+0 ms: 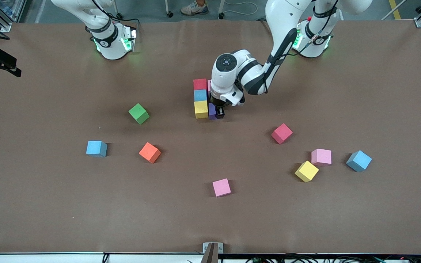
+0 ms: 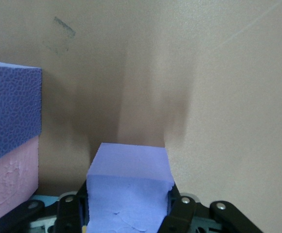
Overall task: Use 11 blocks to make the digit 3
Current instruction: 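Hold the purple cube in place with the left gripper, adjusting it, then open the left gripper and lift it off the purple cube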
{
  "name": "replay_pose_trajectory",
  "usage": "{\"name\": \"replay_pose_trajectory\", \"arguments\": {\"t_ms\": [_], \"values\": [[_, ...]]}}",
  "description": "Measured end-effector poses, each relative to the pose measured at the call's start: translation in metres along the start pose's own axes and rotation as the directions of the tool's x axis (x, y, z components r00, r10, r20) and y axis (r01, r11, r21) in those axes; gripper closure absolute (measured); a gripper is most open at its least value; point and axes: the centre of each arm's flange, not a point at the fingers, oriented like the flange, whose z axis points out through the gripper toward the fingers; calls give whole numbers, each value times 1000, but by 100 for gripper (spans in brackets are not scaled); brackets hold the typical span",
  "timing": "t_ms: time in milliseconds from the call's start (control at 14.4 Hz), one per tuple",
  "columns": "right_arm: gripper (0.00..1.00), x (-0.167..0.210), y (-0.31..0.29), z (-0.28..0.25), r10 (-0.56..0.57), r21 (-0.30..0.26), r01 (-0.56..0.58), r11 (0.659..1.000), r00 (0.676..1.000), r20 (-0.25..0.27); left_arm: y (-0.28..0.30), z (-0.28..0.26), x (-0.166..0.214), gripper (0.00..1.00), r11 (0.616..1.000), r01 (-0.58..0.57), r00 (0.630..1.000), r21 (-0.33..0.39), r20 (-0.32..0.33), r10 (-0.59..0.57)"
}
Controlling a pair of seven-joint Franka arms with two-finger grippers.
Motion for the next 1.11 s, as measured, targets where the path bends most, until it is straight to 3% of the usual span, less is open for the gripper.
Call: {"name": "replay_pose_trajectory", "arguments": {"t_ms": [1111], "values": [[0, 0, 0, 0, 0, -2, 0, 1000, 1000, 0, 0, 0, -8, 42, 1000, -6, 1000, -3, 1, 6]]}}
